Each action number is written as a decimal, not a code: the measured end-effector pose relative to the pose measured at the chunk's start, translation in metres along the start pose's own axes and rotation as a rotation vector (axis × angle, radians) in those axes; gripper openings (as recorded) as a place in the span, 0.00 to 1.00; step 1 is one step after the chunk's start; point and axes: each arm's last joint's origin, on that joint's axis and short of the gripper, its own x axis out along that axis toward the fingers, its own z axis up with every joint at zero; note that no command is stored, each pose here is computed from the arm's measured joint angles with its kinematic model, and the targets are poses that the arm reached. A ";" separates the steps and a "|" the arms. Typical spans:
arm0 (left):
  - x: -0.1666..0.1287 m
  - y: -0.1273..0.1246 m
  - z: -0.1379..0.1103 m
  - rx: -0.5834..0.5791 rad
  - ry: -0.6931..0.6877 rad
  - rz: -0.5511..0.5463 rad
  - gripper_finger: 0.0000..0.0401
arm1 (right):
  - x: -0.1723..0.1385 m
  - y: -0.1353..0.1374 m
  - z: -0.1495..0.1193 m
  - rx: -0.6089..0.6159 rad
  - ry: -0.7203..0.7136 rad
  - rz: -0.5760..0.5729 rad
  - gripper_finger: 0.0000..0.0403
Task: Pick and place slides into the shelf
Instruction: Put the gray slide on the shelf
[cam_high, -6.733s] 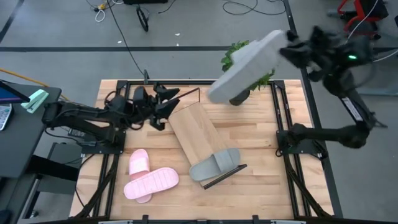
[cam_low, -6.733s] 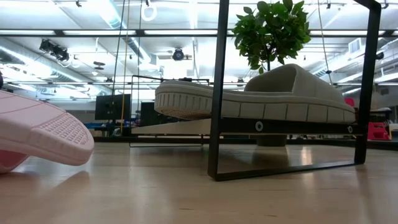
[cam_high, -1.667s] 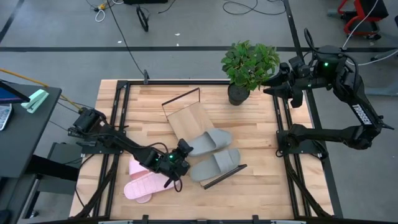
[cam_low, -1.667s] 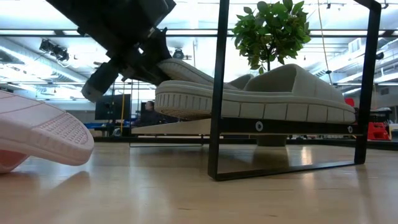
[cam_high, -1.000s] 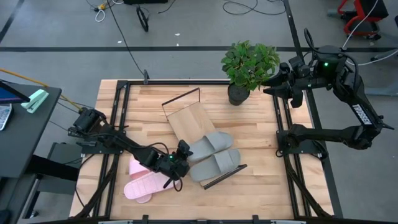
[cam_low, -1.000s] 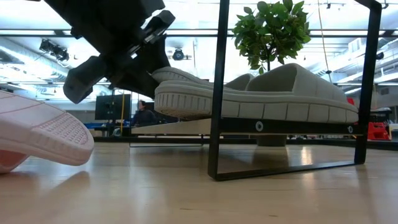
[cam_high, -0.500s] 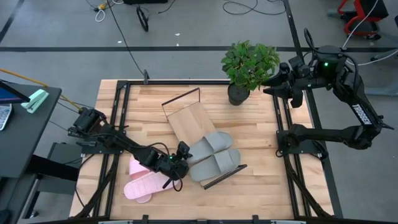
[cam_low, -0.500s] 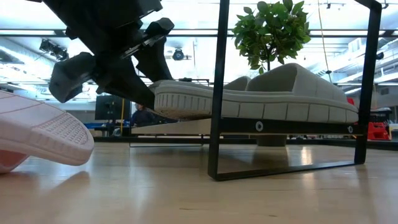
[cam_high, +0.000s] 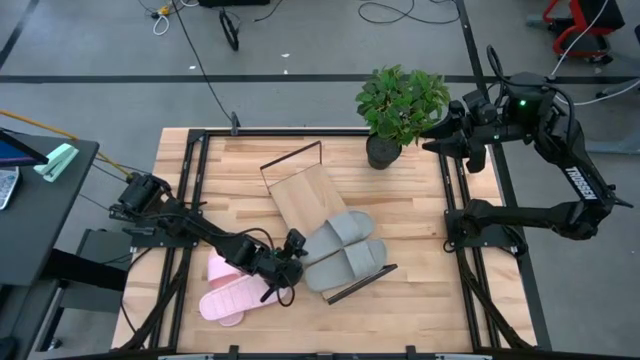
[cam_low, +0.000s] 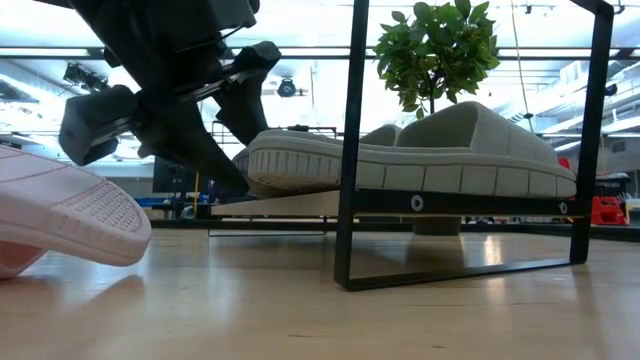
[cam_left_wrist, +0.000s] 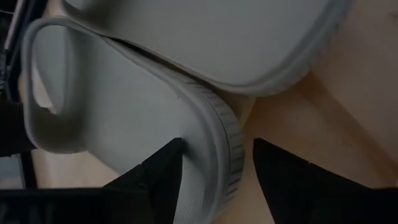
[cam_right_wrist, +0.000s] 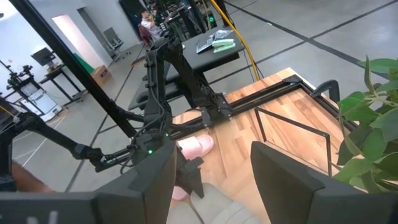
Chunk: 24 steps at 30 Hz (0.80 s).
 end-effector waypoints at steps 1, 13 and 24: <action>0.000 0.000 0.000 -0.001 0.001 -0.006 0.50 | 0.000 0.000 0.000 0.001 0.001 0.001 0.53; -0.006 0.005 0.006 0.010 0.012 0.029 0.50 | 0.000 -0.001 -0.005 0.009 0.043 -0.009 0.53; -0.024 0.022 0.018 -0.075 0.125 -0.006 0.52 | 0.000 -0.001 -0.005 -0.003 0.048 0.003 0.53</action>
